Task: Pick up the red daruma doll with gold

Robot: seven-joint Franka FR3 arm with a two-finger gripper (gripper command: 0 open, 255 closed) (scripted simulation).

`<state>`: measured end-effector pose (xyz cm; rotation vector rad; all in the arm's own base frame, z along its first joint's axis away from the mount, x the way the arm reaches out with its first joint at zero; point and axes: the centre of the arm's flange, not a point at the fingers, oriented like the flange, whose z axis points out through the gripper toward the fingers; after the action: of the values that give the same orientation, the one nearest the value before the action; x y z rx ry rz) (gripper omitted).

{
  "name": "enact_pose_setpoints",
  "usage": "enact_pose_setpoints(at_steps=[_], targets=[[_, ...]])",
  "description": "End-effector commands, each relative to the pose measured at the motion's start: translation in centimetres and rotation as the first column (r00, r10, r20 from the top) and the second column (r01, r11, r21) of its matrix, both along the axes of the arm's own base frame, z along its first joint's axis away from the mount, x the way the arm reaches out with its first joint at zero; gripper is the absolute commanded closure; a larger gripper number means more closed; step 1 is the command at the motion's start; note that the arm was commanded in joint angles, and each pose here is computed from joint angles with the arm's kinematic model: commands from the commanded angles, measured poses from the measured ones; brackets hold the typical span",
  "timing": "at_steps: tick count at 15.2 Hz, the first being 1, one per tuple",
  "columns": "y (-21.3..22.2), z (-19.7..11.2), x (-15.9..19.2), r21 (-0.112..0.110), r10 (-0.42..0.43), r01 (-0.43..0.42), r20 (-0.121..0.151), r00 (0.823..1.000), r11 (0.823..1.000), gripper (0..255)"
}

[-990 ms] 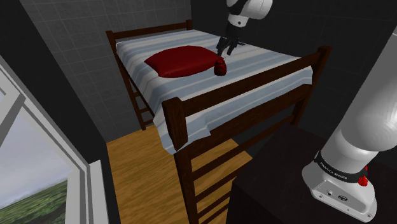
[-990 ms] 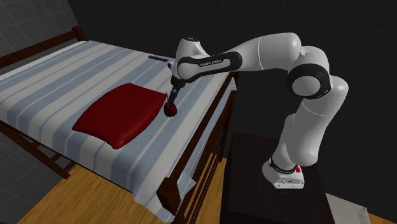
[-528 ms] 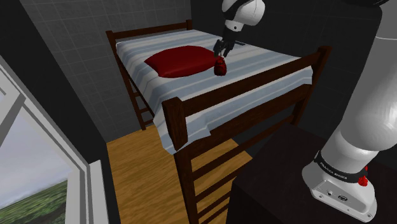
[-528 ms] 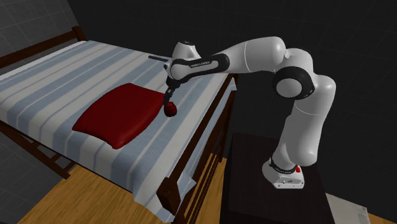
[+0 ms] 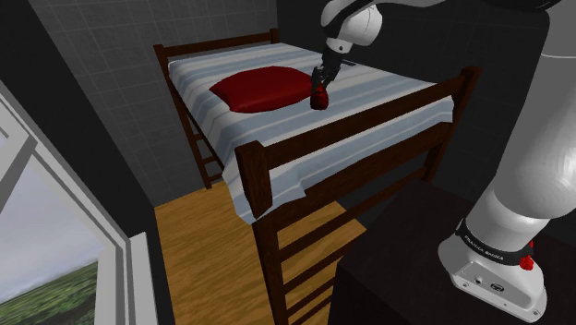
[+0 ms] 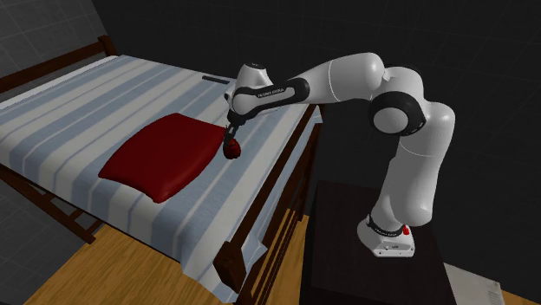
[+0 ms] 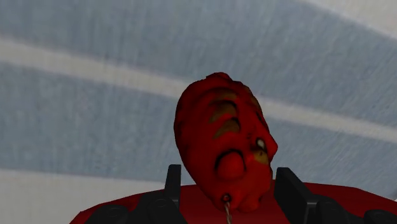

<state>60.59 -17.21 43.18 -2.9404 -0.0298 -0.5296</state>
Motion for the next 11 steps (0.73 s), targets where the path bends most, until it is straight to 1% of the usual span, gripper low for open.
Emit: enact_pose_setpoints(at_steps=[1, 7, 11], targets=[[0.0, -0.2, 0.0, 0.0, 0.0, 0.0, -0.002, 1.0, 1.0, 255], [0.0, -0.1, 0.0, 0.0, 0.0, 0.0, -0.002, 1.0, 1.0, 255], [0.0, 2.0, 0.0, 0.0, 0.0, 0.0, -0.002, 1.0, 1.0, 255]])
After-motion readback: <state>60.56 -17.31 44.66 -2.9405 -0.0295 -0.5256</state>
